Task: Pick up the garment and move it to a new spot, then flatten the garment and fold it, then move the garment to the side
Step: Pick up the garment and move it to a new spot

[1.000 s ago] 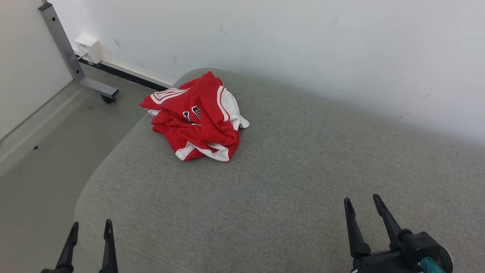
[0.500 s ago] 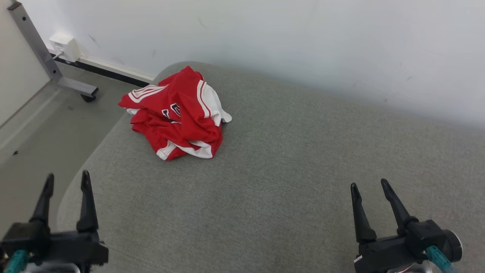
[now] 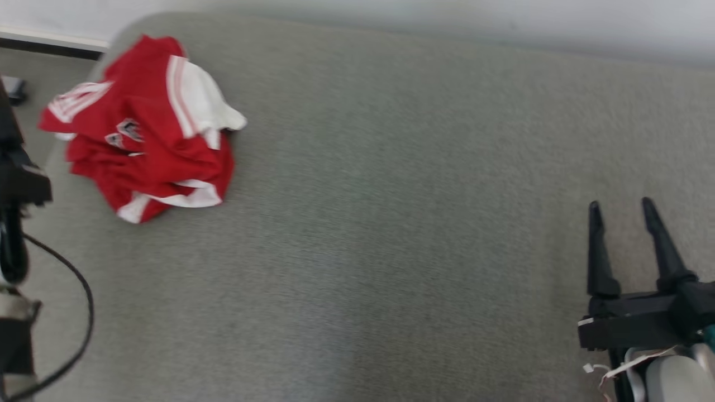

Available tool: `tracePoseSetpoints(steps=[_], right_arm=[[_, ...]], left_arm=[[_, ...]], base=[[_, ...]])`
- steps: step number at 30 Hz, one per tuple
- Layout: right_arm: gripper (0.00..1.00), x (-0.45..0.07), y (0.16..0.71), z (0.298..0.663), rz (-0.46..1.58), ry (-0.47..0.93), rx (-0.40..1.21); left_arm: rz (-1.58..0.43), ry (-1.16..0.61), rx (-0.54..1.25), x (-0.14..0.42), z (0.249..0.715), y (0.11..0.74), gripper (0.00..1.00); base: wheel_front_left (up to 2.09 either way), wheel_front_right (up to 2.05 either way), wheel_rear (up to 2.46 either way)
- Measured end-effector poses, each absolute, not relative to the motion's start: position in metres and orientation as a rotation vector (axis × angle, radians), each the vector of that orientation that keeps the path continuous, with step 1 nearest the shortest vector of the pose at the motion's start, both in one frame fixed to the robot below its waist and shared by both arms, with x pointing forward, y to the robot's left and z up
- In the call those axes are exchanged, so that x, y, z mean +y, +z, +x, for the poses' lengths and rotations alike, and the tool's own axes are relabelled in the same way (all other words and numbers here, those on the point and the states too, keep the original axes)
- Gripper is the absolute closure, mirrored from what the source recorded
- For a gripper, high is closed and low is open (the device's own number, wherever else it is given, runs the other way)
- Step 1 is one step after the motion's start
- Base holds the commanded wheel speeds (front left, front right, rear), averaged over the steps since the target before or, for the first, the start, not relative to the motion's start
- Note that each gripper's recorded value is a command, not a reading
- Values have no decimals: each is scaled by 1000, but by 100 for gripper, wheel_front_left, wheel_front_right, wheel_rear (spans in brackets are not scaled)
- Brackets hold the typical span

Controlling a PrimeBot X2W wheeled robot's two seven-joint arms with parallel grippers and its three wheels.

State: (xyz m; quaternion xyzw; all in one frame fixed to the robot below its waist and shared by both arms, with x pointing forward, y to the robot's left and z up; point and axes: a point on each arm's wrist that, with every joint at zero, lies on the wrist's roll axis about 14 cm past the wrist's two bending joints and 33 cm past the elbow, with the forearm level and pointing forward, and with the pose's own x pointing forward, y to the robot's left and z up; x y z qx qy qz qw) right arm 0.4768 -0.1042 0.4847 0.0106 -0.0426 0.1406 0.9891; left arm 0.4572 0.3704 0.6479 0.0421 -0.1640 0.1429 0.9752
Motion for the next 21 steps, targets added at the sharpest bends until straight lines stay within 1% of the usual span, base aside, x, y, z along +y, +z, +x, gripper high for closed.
tracePoseSetpoints(steps=[3,7,8,13,17,21], right_arm=[[0,-134,473,477,4,208,-59],[0,-162,462,473,-17,136,-31],[0,-162,462,473,-17,136,-31],[0,-189,451,466,-43,71,3],[0,-204,445,462,-60,35,22],[0,-213,441,460,-73,15,36]], left_arm=[[76,252,-273,362,493,634,0],[58,220,-144,355,531,597,0],[58,220,-144,355,531,597,0],[27,193,27,345,562,544,0],[-20,185,235,339,568,486,0],[-28,194,403,341,564,442,0]], base=[[0,0,0],[0,0,0],[0,0,0],[0,0,0],[0,0,0],[0,0,0]])
